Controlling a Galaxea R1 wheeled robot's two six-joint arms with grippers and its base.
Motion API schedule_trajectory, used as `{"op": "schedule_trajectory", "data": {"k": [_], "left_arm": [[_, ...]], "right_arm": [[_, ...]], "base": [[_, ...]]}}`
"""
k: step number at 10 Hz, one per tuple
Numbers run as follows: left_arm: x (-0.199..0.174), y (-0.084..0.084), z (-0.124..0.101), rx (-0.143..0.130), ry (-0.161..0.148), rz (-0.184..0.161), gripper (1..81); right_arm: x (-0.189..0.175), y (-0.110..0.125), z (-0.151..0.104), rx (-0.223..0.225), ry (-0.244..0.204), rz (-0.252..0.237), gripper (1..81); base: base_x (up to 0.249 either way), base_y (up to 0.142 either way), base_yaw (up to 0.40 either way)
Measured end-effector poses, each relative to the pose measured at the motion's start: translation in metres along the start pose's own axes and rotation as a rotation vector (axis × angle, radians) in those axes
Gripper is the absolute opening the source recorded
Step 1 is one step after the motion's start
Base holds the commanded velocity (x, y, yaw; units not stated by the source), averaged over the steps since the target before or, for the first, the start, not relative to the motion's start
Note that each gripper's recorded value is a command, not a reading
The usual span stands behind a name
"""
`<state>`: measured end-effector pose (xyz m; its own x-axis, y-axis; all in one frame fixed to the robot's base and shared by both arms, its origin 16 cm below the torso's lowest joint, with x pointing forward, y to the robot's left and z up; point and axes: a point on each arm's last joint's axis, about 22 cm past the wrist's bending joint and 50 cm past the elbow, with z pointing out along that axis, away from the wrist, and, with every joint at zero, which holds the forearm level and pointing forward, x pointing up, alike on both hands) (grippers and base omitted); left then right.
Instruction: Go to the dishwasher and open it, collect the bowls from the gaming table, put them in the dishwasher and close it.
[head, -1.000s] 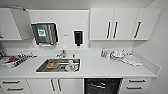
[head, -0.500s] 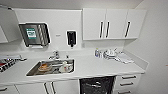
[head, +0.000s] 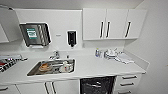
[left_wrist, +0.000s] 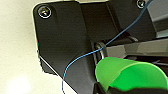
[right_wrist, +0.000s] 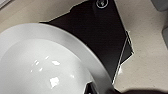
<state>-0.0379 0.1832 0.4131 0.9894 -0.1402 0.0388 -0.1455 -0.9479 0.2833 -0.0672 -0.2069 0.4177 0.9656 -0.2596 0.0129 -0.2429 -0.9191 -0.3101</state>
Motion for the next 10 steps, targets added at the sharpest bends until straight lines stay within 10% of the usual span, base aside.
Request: {"op": "schedule_trajectory", "data": {"k": [10], "left_arm": [[0.010,-0.001,-0.001,-0.005,0.018,0.001,1.0]], "right_arm": [[0.011,-0.001,0.000,0.006,0.011,-0.002,1.0]], "base": [[0.084,0.000,0.000]]}}
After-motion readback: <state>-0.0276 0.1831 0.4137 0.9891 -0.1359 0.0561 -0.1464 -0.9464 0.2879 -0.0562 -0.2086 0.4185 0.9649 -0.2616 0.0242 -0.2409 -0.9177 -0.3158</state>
